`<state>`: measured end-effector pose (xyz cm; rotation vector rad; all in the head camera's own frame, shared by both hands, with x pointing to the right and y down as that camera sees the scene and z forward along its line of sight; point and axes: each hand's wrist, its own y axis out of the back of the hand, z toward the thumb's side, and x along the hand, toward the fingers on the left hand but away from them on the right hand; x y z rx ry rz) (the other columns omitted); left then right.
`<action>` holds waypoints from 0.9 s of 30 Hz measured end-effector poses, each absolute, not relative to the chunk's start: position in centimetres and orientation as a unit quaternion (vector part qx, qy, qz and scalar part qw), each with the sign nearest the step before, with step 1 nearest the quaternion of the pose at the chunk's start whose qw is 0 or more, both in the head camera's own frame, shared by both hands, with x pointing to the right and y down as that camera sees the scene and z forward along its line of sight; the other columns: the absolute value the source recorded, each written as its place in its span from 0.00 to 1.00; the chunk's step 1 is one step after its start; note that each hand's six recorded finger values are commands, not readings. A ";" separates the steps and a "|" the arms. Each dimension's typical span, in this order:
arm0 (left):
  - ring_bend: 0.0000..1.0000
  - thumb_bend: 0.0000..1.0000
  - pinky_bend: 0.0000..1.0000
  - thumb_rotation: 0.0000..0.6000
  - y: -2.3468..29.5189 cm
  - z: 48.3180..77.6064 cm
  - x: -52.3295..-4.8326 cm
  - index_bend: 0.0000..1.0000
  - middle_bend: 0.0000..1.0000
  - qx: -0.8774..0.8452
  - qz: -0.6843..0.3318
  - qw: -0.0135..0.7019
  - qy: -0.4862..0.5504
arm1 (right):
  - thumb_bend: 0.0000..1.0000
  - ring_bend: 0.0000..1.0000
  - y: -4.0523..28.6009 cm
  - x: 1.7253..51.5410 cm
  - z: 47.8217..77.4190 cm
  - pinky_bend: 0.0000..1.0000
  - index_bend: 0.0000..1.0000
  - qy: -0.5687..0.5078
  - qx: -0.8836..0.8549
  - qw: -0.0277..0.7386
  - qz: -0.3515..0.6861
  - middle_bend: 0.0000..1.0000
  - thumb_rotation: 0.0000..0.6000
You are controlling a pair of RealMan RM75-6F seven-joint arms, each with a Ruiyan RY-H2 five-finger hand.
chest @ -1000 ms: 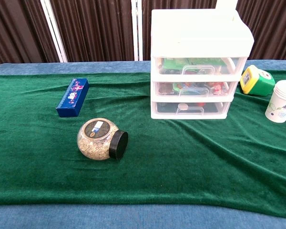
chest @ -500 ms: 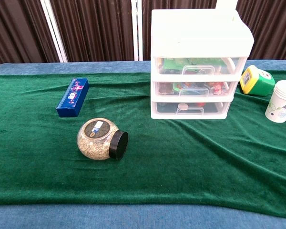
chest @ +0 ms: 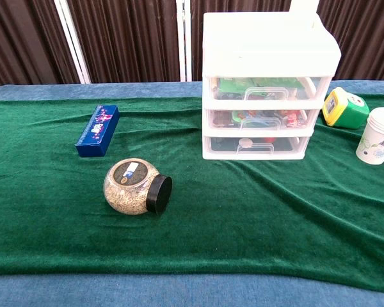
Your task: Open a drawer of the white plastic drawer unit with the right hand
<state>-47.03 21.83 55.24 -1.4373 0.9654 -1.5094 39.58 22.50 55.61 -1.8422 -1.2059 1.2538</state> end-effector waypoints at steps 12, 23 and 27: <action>0.00 0.13 0.00 1.00 21.6 54.8 -47.1 0.00 0.00 -0.569 -0.591 0.411 0.398 | 0.36 0.93 19.6 32.0 59.9 0.82 0.13 -0.508 -0.778 0.059 0.365 0.90 1.00; 0.00 0.13 0.00 1.00 21.5 54.6 -47.3 0.00 0.00 -0.572 -0.586 0.407 0.405 | 0.50 0.97 18.6 25.2 63.2 0.86 0.13 -0.523 -0.795 -0.121 0.282 0.94 1.00; 0.00 0.13 0.00 1.00 21.5 54.6 -47.2 0.00 0.00 -0.573 -0.585 0.407 0.405 | 0.50 0.97 18.3 23.5 63.7 0.86 0.15 -0.529 -0.795 -0.145 0.260 0.94 1.00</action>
